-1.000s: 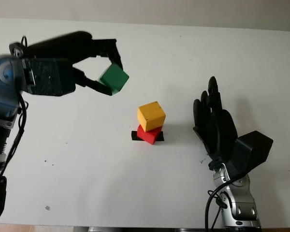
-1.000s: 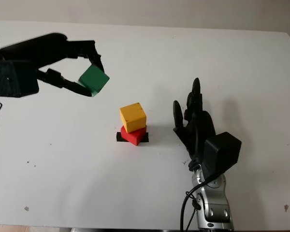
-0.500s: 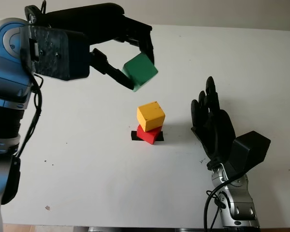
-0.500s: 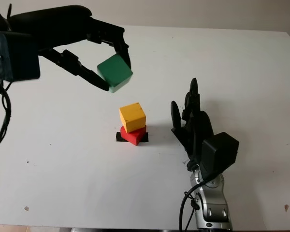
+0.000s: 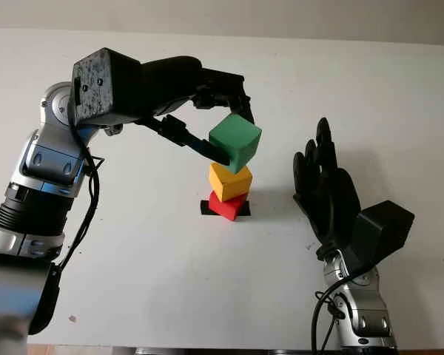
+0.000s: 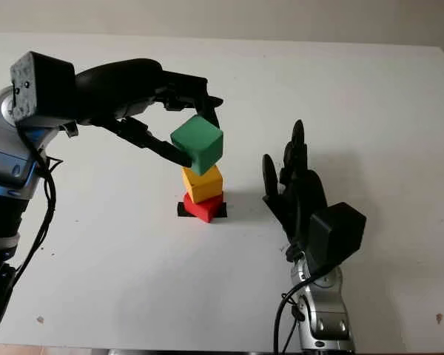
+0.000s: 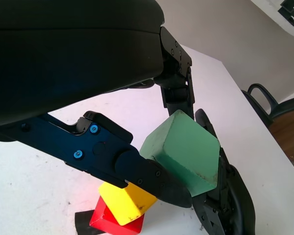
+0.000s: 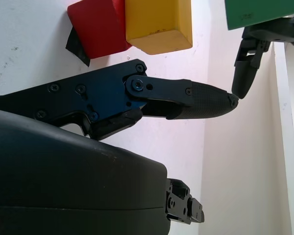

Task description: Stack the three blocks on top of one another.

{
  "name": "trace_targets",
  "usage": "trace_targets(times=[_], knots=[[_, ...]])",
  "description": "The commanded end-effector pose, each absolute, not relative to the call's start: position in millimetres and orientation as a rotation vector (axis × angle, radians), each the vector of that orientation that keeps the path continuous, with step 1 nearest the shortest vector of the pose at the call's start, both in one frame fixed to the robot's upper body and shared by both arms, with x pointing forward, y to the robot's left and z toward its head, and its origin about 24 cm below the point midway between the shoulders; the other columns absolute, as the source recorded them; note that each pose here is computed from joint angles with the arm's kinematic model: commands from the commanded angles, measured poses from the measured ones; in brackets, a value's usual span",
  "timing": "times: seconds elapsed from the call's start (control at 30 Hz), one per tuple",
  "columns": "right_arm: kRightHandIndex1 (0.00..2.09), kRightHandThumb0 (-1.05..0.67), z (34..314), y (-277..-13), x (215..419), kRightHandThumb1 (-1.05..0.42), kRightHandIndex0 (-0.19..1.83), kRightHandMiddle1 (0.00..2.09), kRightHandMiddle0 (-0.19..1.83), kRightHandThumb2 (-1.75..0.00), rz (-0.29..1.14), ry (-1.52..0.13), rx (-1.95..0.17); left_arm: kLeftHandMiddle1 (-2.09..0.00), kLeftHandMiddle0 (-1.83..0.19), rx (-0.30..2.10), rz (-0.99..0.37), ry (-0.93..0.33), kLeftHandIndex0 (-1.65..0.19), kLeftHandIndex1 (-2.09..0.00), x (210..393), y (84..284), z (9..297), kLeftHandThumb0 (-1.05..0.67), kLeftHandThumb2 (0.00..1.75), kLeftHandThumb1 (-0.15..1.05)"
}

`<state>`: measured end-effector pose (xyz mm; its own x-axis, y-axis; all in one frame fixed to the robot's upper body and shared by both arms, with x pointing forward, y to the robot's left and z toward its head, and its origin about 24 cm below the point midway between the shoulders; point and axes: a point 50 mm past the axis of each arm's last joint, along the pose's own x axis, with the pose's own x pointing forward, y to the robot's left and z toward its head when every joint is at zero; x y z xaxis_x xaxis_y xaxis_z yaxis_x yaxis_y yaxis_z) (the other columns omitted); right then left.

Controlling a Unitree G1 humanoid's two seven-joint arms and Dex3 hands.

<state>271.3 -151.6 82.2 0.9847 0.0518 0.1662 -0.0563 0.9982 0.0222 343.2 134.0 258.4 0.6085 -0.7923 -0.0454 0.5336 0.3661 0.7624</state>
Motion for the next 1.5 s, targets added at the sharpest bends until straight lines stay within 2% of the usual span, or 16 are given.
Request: trace_targets(times=[0.0, 0.33, 0.87, 1.0, 1.13, 1.33, 1.47], knots=[[0.0, -0.7, 85, -152, 272, -1.05, -0.19, 0.0, -0.19, -0.51, 0.056, -0.185, 0.027, -0.04, -0.19, 0.828, -0.885, -0.358, -0.45, -1.38, 343.7, 132.5, 251, -0.54, 0.06, 1.0], [0.0, -0.7, 85, -152, 272, -1.05, -0.19, 0.0, -0.19, -0.51, 0.052, -0.182, 0.026, -0.04, -0.14, 0.884, -0.866, -0.324, -0.39, -1.43, 350.5, 135.2, 237, -0.51, 0.06, 1.01], [0.0, -0.7, 84, -153, 270, -1.05, -0.19, 0.0, -0.19, -0.49, 0.057, -0.184, 0.034, -0.05, -0.13, 0.897, -0.866, -0.299, -0.39, -1.4, 349.0, 132.6, 238, -0.5, 0.05, 1.0], [0.0, -0.71, 84, -153, 271, -1.05, -0.19, 0.0, -0.19, -0.5, 0.062, -0.18, 0.03, -0.05, -0.07, 0.887, -0.875, -0.294, -0.34, -1.06, 348.5, 132.6, 239, -0.5, 0.05, 0.99], [0.0, -0.7, 84, -153, 270, -1.05, -0.19, 0.0, -0.19, -0.5, 0.06, -0.181, 0.026, -0.05, 0.0, 0.868, -0.884, -0.296, -0.35, -0.53, 346.3, 132.4, 239, -0.52, 0.05, 0.98], [0.0, -0.73, 83, -154, 270, -1.05, -0.19, 0.0, -0.19, -0.5, 0.064, -0.174, 0.019, -0.04, 0.04, 0.867, -0.895, -0.306, -0.25, -0.41, 341.5, 131.5, 241, -0.54, 0.05, 0.96], [0.0, -0.71, 83, -154, 270, -1.05, -0.19, 0.0, -0.19, -0.51, 0.062, -0.179, 0.017, -0.05, 0.08, 0.895, -0.9, -0.312, -0.16, -0.24, 337.8, 131.5, 243, -0.57, 0.05, 0.94]])
